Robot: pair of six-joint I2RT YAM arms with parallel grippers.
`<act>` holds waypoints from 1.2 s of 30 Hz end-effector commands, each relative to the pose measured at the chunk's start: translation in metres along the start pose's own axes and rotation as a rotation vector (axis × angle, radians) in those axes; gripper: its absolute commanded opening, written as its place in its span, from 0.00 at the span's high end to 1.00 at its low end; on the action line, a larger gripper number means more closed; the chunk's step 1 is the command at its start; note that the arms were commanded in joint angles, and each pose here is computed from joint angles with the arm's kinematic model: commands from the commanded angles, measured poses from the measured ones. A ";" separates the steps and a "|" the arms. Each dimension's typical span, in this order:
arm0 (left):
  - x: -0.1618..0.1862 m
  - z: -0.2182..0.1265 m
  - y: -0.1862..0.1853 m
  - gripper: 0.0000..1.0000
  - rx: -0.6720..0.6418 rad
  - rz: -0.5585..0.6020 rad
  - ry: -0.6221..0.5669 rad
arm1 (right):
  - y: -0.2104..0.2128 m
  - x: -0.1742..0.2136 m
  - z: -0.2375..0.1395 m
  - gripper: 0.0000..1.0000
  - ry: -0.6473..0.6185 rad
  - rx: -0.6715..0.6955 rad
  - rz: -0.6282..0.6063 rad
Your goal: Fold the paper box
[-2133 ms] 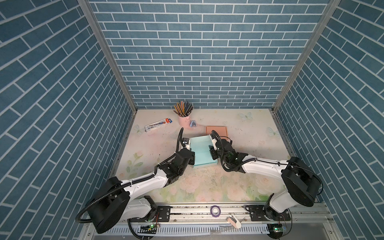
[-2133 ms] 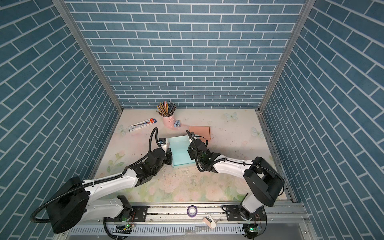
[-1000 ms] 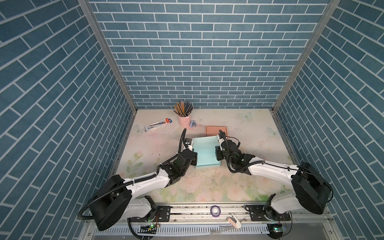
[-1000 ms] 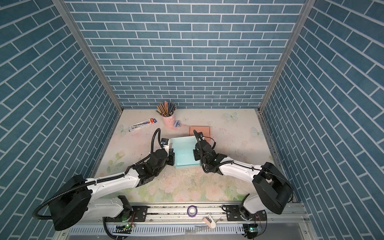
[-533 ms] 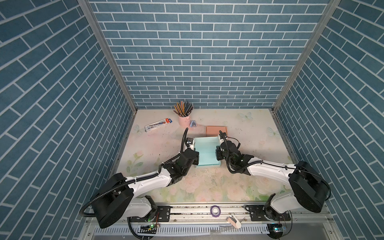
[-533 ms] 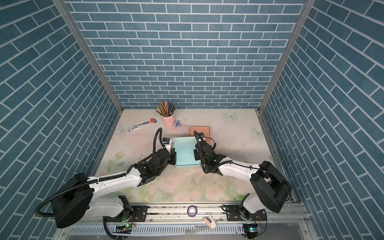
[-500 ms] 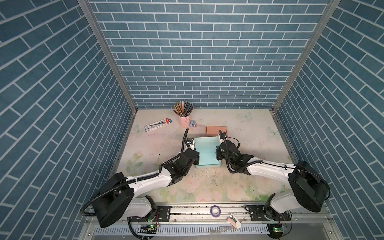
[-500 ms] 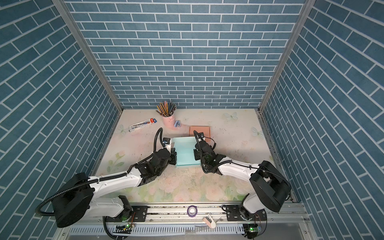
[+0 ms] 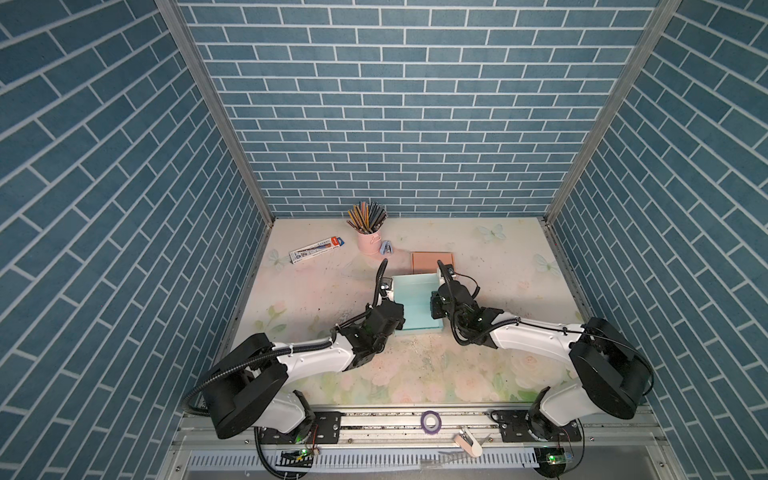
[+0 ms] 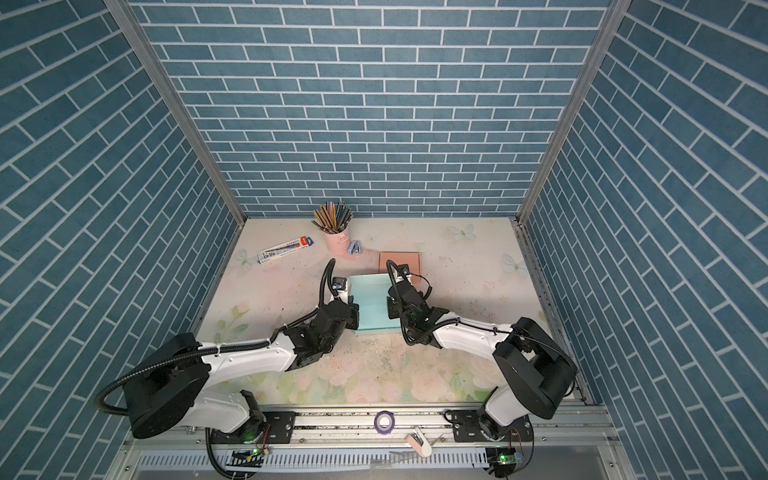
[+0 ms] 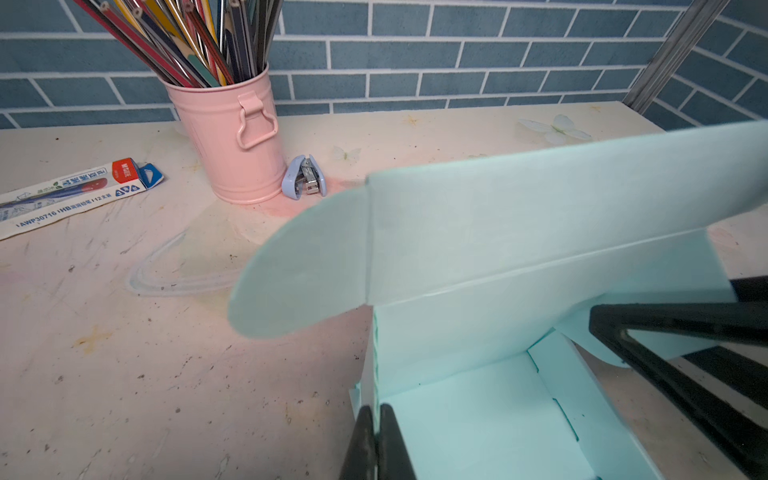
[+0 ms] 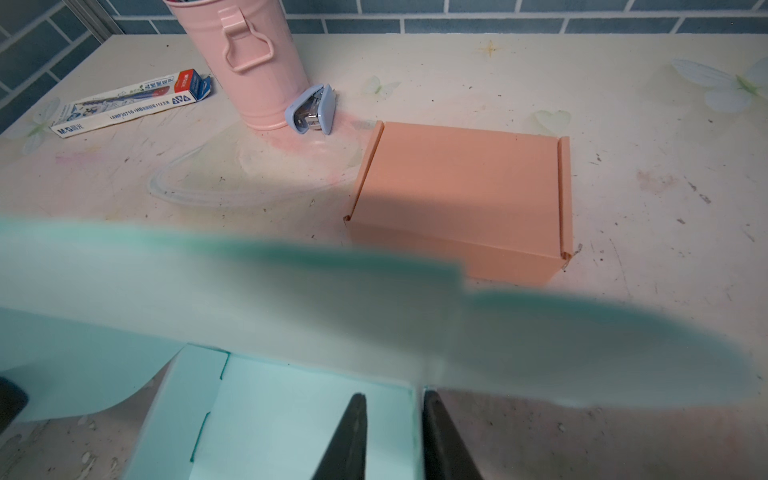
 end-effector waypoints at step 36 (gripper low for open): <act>0.041 -0.011 -0.034 0.98 0.126 0.040 -0.049 | 0.013 0.023 -0.008 0.75 0.077 -0.110 0.143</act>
Point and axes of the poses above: each gripper's point midway between its finger pads, its own z axis out along the fingers, its own y axis along the line the jaws close on, x = y × z, the point moved 5 cm from there along -z, back along the fingers, and after that the axes turned 5 degrees about -z, right-handed, at the moved point
